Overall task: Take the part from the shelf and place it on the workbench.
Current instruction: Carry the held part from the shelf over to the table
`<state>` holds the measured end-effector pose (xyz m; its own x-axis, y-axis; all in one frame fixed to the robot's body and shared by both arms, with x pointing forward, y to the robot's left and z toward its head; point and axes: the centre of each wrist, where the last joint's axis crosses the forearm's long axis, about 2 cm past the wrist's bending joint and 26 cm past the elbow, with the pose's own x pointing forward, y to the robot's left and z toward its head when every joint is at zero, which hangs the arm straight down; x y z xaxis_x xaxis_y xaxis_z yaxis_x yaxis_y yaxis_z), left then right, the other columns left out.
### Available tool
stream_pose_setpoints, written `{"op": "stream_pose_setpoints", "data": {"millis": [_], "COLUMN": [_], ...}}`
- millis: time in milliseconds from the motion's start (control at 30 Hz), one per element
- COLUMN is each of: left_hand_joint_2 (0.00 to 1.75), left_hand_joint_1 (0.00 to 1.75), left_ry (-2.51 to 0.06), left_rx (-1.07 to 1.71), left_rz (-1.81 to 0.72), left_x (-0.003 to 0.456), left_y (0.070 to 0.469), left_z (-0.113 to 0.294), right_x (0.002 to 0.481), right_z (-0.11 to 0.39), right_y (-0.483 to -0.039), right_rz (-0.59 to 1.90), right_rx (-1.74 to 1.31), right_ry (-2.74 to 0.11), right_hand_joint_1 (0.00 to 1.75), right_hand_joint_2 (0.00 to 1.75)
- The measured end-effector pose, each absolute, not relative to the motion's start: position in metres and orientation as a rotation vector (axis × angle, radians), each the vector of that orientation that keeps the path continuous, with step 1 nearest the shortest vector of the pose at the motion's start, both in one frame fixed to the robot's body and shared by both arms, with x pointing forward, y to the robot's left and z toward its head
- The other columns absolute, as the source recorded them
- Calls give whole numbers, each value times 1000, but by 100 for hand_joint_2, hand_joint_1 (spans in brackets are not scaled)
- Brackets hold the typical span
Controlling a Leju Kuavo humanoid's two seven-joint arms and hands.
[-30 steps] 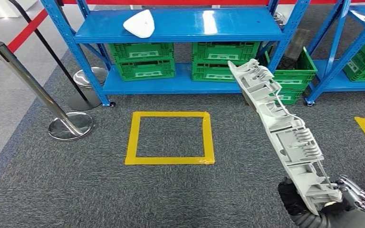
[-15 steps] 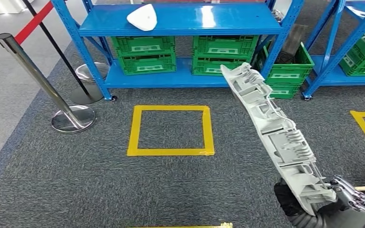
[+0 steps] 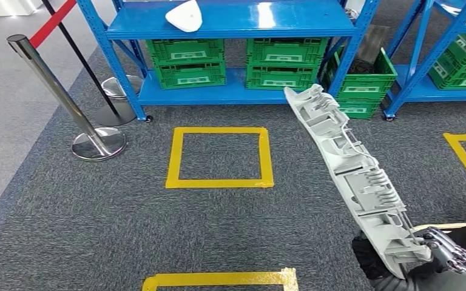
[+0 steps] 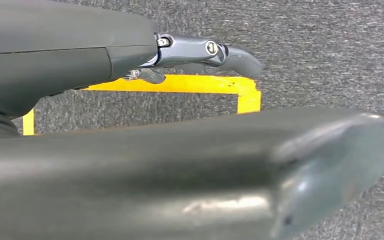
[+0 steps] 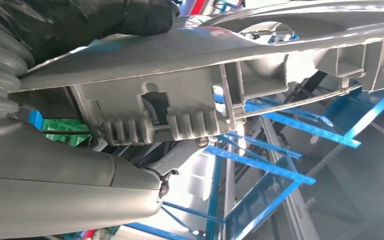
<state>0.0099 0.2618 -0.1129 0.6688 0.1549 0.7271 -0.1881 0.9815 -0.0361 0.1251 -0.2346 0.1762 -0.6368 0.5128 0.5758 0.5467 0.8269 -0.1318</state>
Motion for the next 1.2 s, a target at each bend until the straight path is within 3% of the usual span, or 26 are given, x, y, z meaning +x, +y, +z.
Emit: {"op": "stream_pose_setpoints", "data": {"millis": [1200], "left_hand_joint_2": [0], "left_hand_joint_1": [0], "left_ry": [-818], "left_rx": [44], "left_rz": [175], "left_x": [11], "left_y": [265], "left_z": [-113], "right_x": [121], "right_z": [172], "right_y": [-236], "right_rz": [-30], "right_rx": [-781], "right_ry": [-2373], "right_hand_joint_1": [175], "right_hand_joint_2": [175]}}
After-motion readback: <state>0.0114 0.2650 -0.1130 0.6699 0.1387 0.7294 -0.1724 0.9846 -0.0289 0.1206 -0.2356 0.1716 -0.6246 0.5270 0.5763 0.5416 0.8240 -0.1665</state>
